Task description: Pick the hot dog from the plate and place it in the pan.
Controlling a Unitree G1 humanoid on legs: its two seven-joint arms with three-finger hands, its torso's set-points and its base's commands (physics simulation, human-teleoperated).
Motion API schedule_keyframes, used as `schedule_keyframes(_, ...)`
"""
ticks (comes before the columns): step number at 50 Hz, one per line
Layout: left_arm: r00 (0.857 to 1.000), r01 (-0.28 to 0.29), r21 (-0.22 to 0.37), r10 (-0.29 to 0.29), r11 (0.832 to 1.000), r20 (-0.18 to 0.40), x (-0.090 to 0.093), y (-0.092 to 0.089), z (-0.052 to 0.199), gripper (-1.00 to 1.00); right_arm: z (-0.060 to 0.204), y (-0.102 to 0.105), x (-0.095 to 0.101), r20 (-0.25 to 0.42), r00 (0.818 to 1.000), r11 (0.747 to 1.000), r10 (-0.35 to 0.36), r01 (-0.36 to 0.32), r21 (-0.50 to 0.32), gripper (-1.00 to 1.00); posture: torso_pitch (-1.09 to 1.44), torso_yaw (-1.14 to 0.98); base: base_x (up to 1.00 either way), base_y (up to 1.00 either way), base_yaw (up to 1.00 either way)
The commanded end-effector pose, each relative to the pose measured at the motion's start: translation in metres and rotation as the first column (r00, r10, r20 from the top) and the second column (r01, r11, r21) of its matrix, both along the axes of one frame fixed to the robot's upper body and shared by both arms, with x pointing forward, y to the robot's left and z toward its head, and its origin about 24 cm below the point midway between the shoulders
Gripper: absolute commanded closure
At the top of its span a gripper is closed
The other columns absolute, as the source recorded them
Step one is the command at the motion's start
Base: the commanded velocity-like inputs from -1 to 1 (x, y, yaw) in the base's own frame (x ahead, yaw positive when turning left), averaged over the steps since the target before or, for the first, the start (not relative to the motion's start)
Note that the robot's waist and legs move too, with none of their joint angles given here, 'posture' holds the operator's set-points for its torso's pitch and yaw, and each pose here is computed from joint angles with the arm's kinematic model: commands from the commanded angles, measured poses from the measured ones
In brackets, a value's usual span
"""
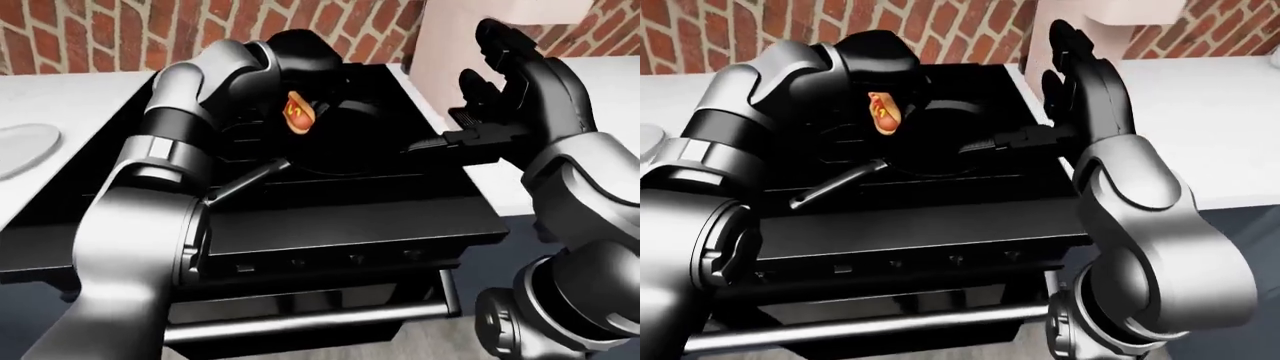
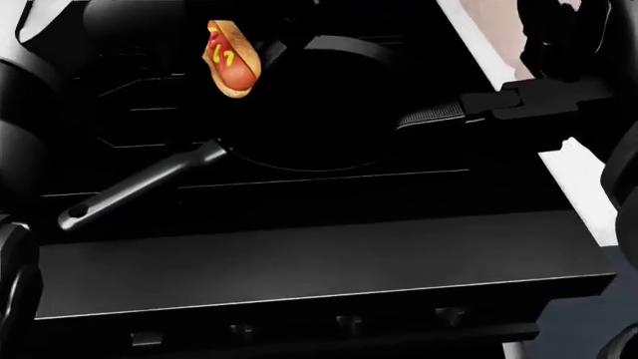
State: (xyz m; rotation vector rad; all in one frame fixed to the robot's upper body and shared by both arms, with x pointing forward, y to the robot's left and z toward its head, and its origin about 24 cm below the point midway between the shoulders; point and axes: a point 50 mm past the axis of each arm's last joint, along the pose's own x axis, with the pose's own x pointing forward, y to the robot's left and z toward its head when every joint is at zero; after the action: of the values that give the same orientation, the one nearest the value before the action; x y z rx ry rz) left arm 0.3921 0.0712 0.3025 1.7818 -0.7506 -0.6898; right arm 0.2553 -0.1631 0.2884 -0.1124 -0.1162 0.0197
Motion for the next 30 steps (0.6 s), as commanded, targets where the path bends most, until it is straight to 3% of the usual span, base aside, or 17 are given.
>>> schedule_keyframes(1, 0.997, 0.016, -0.052, -0.011, 0.999, 0.082, -0.0051, -0.0008, 0.0253, 1.00, 0.0115, 0.0006, -0.0042, 0.071, 0.998, 1.000, 0.001, -0.001, -0.003, -1.00, 0.00, 0.00, 0.14, -0.02, 0.00)
schedule_keyframes(21, 0.996, 0.014, -0.059, -0.008, 0.998, 0.090, -0.0062, -0.0006, 0.0319, 1.00, 0.0143, 0.0014, -0.0048, 0.075, 0.997, 1.000, 0.005, -0.004, -0.008, -1.00, 0.00, 0.00, 0.03, 0.00, 0.00)
schedule_keyframes(30, 0.996, 0.017, -0.064, -0.011, 0.998, 0.092, -0.0066, -0.0021, 0.0330, 1.00, 0.0127, -0.0009, -0.0031, 0.067, 0.998, 1.000, -0.015, 0.015, -0.002, -1.00, 0.00, 0.00, 0.02, -0.32, 0.00)
